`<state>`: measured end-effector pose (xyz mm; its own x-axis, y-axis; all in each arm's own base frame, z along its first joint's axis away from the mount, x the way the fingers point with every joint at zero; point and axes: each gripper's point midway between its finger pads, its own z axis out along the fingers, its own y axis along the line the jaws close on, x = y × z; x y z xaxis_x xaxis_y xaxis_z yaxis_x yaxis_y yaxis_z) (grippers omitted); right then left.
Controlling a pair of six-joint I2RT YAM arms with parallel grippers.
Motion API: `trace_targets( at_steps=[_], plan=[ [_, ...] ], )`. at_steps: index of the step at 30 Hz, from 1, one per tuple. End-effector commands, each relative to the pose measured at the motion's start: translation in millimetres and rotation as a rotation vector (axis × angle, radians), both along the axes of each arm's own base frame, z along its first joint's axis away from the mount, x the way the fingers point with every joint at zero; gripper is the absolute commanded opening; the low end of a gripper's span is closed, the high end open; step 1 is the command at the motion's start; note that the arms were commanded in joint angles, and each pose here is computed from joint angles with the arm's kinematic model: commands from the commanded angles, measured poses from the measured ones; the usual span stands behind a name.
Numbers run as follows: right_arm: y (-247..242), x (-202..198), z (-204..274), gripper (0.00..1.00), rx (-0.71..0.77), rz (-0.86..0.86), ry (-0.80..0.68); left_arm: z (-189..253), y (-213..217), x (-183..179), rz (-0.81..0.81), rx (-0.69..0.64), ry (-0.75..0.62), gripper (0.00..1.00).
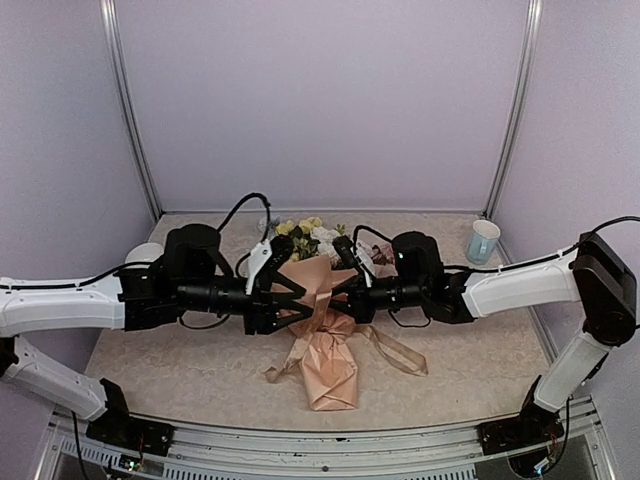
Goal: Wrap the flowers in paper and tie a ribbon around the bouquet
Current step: Cross the half-tied ribbon over the folded bouquet.
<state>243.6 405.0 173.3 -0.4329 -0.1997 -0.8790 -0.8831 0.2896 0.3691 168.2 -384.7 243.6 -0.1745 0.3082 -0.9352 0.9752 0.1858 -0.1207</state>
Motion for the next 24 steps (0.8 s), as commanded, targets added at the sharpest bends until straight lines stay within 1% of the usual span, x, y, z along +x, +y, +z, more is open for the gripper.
trace_targets(
  at_steps=[1,4,6,7,8,10,13,16,18,20,22,23,24],
  plan=[
    [1.1,-5.2,1.2,0.0,0.025,0.039,-0.018,-6.1,45.6,24.1,0.156,-0.216,-0.148,0.57],
    [2.2,-6.6,0.0,0.0,0.027,0.047,-0.014,-24.8,55.2,37.2,0.227,-0.231,-0.192,0.62],
    [2.0,-7.3,-1.0,0.0,0.026,0.049,-0.019,-44.4,51.1,44.2,0.197,-0.192,-0.164,0.73],
    [2.4,-8.5,-1.5,0.0,0.021,0.05,-0.028,-52.9,47.2,44.4,0.159,-0.178,-0.141,0.76],
    [3.0,-8.6,-3.3,0.0,0.009,0.048,-0.043,-59.7,42.5,44.2,0.119,-0.167,-0.113,0.76],
    [2.9,-6.4,-7.2,0.0,-0.026,0.029,-0.067,-71.7,37.7,49.3,0.097,-0.147,-0.07,0.75],
    [1.9,-2.0,-12.0,0.0,-0.067,0.004,-0.101,-85.9,30.2,49.2,0.054,-0.135,-0.016,0.68],
    [4.8,0.0,-12.8,0.0,-0.092,-0.006,-0.148,-98.5,21.6,48.7,0.028,-0.118,0.047,0.65],
    [9.2,0.6,-13.8,0.0,-0.108,0.001,-0.167,-105.2,17.3,46.5,0.005,-0.112,0.085,0.59],
    [11.1,3.8,-16.8,0.0,-0.13,0.001,-0.172,-106.9,14.3,43.8,-0.016,-0.112,0.108,0.47],
    [12.2,3.9,-17.1,0.0,-0.133,0.006,-0.178,-112.7,13.8,44.3,-0.011,-0.098,0.126,0.41],
    [12.3,2.9,-16.3,0.0,-0.128,0.011,-0.178,-116.7,13.7,44.7,-0.009,-0.086,0.134,0.35],
    [12.8,2.1,-15.6,0.0,-0.124,0.017,-0.18,-120.3,13.9,46.2,-0.003,-0.075,0.142,0.25]
  ],
)
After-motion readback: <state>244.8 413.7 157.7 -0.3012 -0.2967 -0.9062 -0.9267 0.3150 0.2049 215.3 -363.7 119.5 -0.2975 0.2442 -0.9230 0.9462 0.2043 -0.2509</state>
